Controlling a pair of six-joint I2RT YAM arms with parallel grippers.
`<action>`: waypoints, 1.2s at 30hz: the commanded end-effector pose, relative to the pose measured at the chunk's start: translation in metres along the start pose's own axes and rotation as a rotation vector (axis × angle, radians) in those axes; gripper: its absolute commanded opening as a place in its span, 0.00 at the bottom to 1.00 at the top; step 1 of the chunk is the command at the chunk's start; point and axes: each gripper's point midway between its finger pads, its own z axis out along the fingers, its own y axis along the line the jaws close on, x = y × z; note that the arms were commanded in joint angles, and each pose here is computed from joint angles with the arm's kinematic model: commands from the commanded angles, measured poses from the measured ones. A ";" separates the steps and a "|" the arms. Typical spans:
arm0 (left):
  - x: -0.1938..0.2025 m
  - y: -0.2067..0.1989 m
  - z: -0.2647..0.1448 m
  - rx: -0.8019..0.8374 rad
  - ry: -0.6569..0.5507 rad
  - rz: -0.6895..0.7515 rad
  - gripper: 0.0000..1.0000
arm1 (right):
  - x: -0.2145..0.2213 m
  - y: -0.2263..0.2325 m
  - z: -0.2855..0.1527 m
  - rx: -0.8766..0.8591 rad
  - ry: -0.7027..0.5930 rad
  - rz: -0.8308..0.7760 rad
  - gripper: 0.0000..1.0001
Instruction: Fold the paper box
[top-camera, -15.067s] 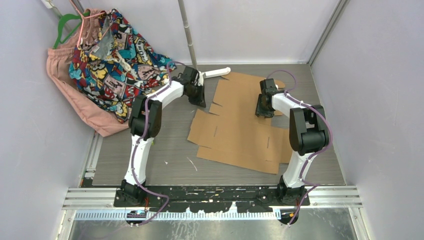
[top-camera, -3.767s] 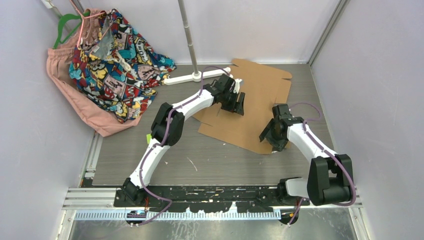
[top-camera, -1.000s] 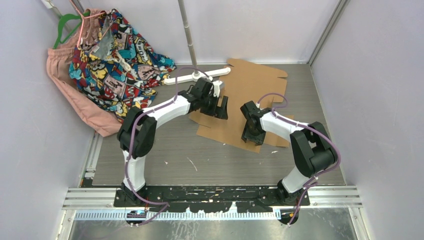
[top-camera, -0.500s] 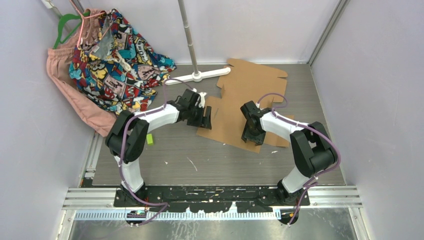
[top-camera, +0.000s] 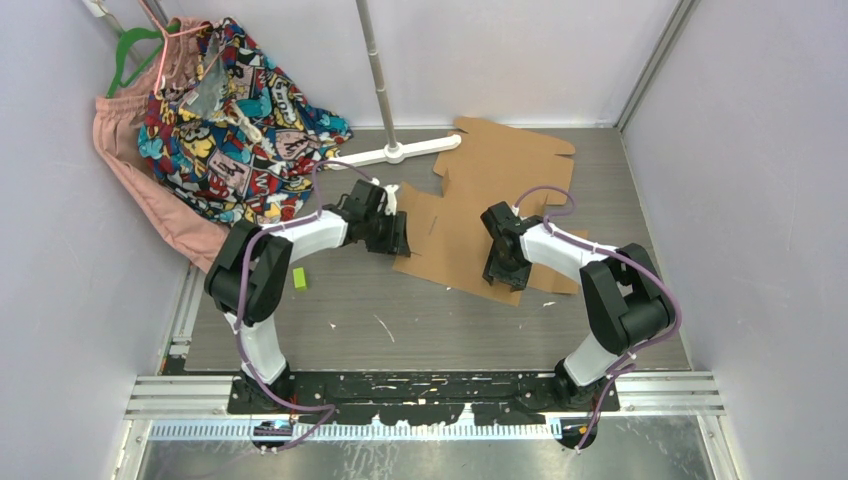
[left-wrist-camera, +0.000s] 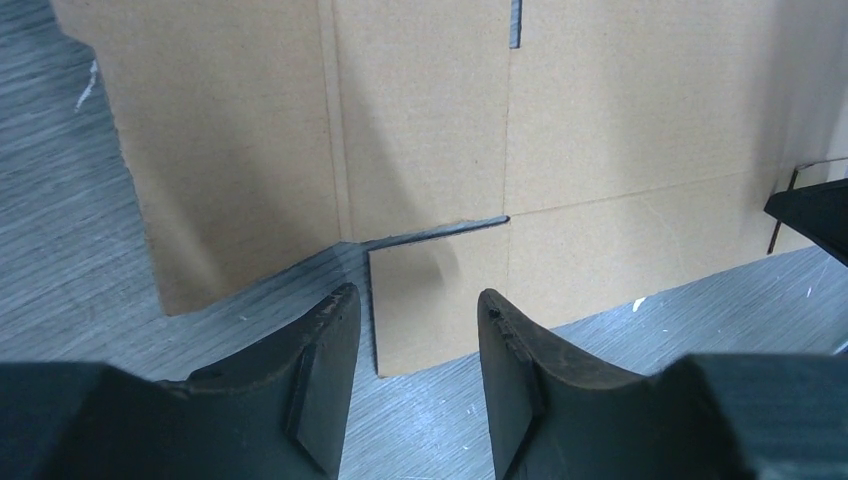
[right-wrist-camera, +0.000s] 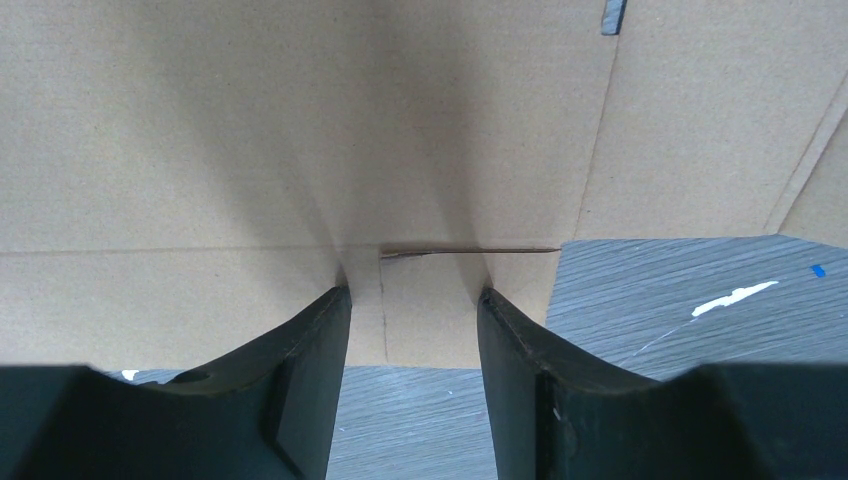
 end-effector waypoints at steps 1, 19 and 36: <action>-0.008 -0.009 0.003 0.062 -0.027 0.007 0.48 | 0.010 0.032 0.024 -0.125 0.032 0.021 0.54; -0.006 -0.046 -0.015 0.250 -0.010 -0.026 0.56 | 0.012 0.034 0.027 -0.131 0.036 0.026 0.54; -0.016 -0.087 -0.023 0.353 -0.021 -0.033 0.56 | 0.014 0.038 0.027 -0.146 0.035 0.026 0.54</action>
